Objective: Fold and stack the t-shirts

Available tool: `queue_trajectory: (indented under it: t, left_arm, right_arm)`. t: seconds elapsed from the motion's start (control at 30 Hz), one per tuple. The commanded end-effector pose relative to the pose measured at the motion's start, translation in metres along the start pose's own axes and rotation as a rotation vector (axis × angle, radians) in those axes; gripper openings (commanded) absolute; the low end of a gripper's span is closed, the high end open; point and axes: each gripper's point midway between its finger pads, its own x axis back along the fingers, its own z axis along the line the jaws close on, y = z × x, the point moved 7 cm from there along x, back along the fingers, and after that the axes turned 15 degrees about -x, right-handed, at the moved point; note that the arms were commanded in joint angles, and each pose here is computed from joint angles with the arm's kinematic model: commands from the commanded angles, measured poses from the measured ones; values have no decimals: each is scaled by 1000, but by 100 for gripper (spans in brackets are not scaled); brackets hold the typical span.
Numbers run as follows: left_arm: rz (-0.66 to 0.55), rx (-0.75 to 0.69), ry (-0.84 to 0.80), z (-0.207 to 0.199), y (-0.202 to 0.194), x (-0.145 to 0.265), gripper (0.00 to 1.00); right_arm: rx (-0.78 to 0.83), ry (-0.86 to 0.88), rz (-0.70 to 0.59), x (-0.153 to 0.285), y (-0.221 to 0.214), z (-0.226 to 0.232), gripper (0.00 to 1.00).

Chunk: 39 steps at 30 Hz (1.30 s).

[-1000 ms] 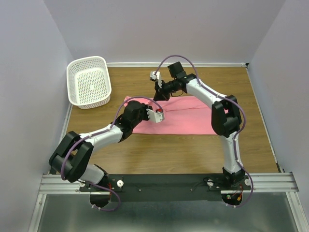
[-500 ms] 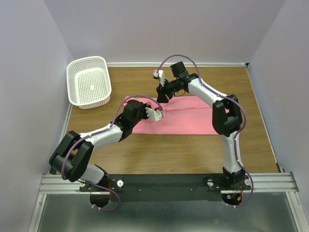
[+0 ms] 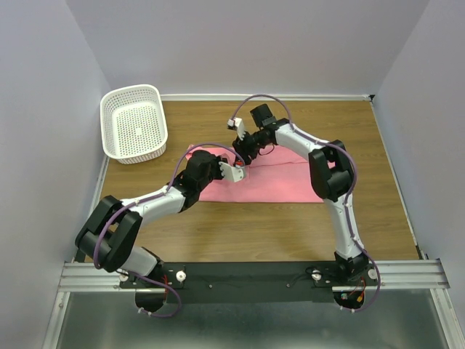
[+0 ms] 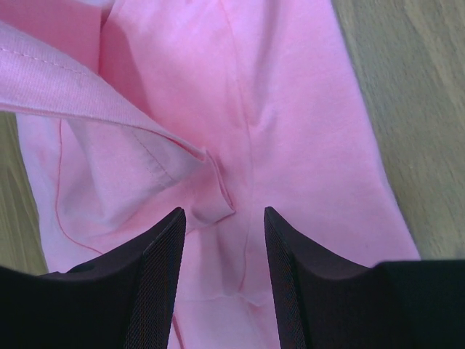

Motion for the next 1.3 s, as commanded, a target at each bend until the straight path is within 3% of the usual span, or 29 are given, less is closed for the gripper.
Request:
queue_trajectory:
  t: [0.0, 0.43, 0.53, 0.67, 1.13, 1.27]
  left_arm:
    - [11, 19, 5, 4, -1, -3, 0]
    - [10, 20, 2, 3, -1, -4, 0]
    - [12, 20, 2, 4, -1, -4, 0]
    - [10, 21, -1, 2, -1, -4, 0]
    - [12, 22, -1, 3, -1, -3, 0]
    - [13, 21, 3, 4, -1, -3, 0]
  right_arm:
    - [-32, 4, 30, -10, -6, 2, 55]
    - [-52, 34, 58, -23, -13, 5, 49]
    - [-52, 37, 64, -25, -13, 6, 44]
    - [-48, 40, 62, -23, -12, 8, 29]
    - [7, 3, 3, 0, 16, 18, 28]
    - [13, 4, 0, 1, 18, 20, 18]
